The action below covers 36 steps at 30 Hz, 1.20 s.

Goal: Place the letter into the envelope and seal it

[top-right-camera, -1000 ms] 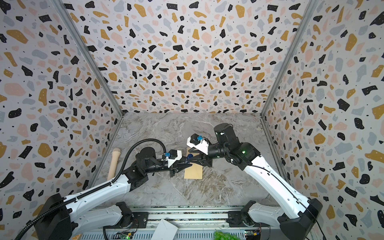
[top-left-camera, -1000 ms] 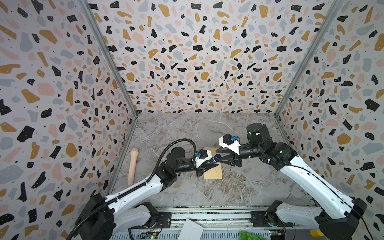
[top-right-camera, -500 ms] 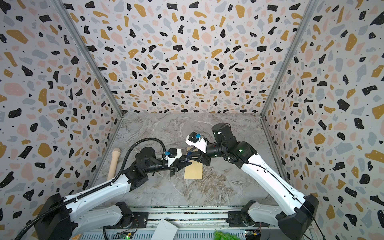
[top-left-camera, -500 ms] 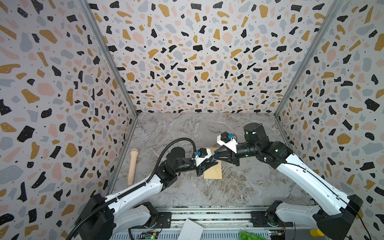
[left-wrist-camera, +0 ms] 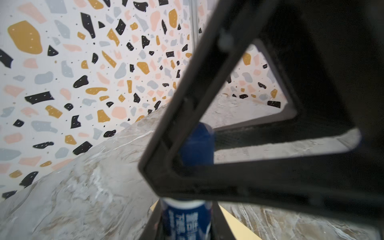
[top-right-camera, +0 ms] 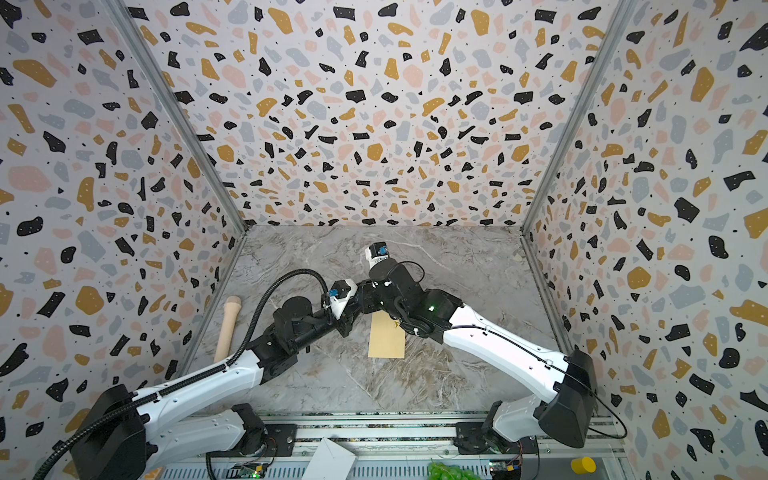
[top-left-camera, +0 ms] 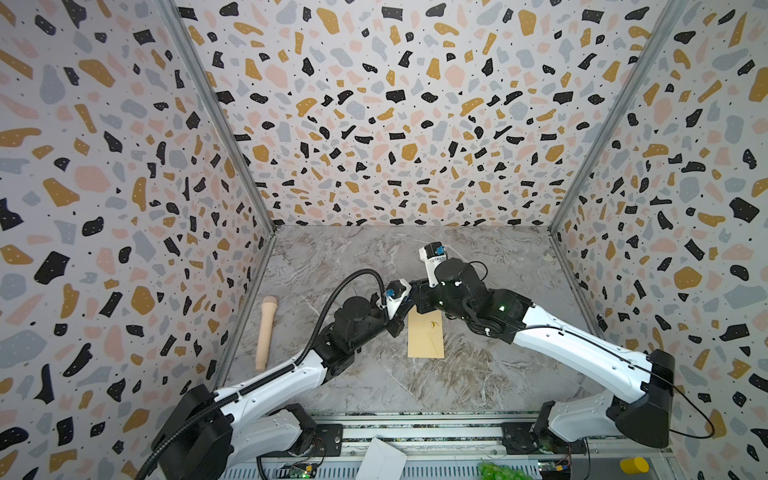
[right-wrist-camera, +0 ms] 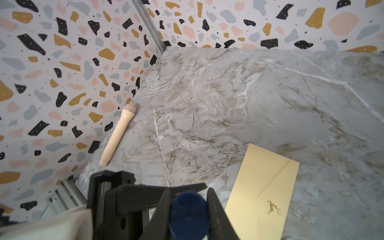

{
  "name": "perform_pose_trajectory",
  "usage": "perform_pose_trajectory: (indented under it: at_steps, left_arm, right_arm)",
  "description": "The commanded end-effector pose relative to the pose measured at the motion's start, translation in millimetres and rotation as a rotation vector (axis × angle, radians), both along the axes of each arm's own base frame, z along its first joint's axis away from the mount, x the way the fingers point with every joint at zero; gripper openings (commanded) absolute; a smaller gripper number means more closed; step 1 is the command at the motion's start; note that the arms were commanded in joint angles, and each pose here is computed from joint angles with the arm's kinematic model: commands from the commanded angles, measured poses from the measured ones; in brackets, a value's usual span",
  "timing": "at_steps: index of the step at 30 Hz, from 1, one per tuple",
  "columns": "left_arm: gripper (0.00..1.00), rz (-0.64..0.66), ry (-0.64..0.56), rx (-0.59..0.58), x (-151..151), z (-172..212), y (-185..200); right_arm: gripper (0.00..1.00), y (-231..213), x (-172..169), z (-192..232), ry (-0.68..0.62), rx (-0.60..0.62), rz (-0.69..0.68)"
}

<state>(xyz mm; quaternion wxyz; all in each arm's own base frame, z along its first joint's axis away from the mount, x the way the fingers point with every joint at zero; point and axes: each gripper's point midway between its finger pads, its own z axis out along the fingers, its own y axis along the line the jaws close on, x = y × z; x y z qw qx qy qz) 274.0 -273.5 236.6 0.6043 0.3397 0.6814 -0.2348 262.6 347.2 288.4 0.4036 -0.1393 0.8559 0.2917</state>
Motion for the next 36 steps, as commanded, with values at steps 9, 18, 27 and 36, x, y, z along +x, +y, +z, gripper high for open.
perform_pose_trajectory:
  at_steps: [9,18,27,36]
  left_arm:
    - [0.00,0.115,-0.099,-0.175,12,56,15]
    - [0.00,0.334,0.231,-0.066,27,10,45]
    - [0.00,0.510,0.501,0.082,53,-46,61]
    - [0.00,0.606,0.726,0.100,76,-117,68]
  right_arm:
    - [0.49,-15,-15,52,-0.126,0.109,0.085]
    - [0.84,-103,-13,99,-0.519,0.111,-0.005]
    - [0.86,-161,6,54,-0.543,0.045,-0.168]
    - [0.86,-175,17,23,-0.471,0.045,-0.198]
